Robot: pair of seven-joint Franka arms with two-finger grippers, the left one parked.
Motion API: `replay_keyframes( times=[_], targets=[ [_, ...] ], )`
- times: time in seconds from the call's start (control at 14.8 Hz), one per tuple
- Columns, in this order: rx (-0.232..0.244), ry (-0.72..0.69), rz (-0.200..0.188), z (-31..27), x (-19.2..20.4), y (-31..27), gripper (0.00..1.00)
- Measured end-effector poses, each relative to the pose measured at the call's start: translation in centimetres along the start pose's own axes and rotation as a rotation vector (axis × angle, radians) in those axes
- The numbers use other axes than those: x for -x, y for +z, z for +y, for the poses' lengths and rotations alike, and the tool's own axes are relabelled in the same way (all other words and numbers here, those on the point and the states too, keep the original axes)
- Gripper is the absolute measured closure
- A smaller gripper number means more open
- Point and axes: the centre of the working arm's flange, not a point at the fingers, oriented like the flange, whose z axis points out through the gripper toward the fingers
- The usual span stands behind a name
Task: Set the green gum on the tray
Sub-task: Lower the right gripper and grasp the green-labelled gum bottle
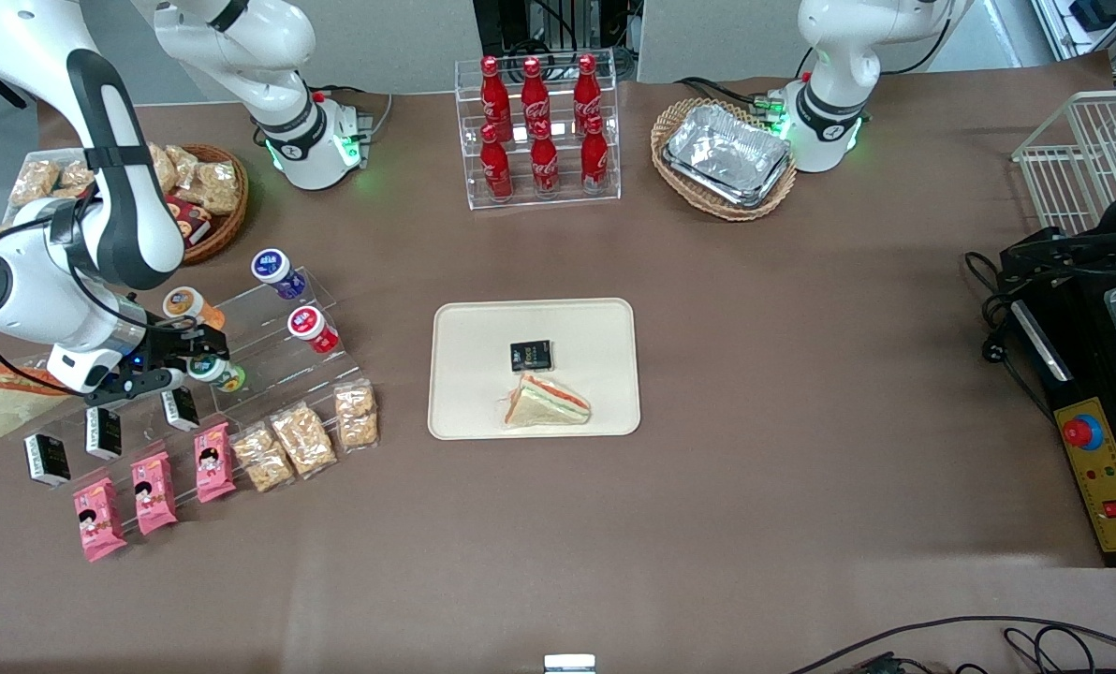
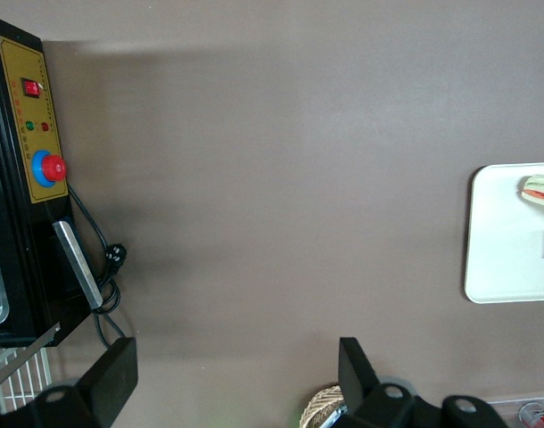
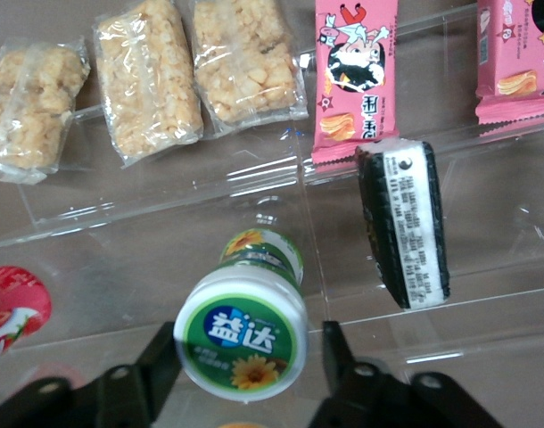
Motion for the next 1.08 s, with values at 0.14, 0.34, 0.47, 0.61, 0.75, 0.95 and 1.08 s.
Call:
replay_keyframes(
  times=[0.14,0.34,0.47,0.61,0.75,0.95,1.08],
  targets=[
    [0.001,-0.013,0.003,0.0,0.0,-0.1,0.41],
    [0.002,-0.022,0.005,0.0,0.0,-0.2,0.41],
    [0.004,-0.023,0.011,0.0,-0.1,-0.8,0.41],
    [-0.005,-0.022,-0.005,0.1,-0.3,-2.6,0.41],
    [-0.018,-0.025,-0.027,0.1,-0.6,-5.7,0.41],
    [-0.033,-0.026,-0.051,-0.3,-0.8,-11.0,0.41],
    [-0.039,0.008,-0.070,-1.4,-0.8,-14.5,0.41]
  ],
)
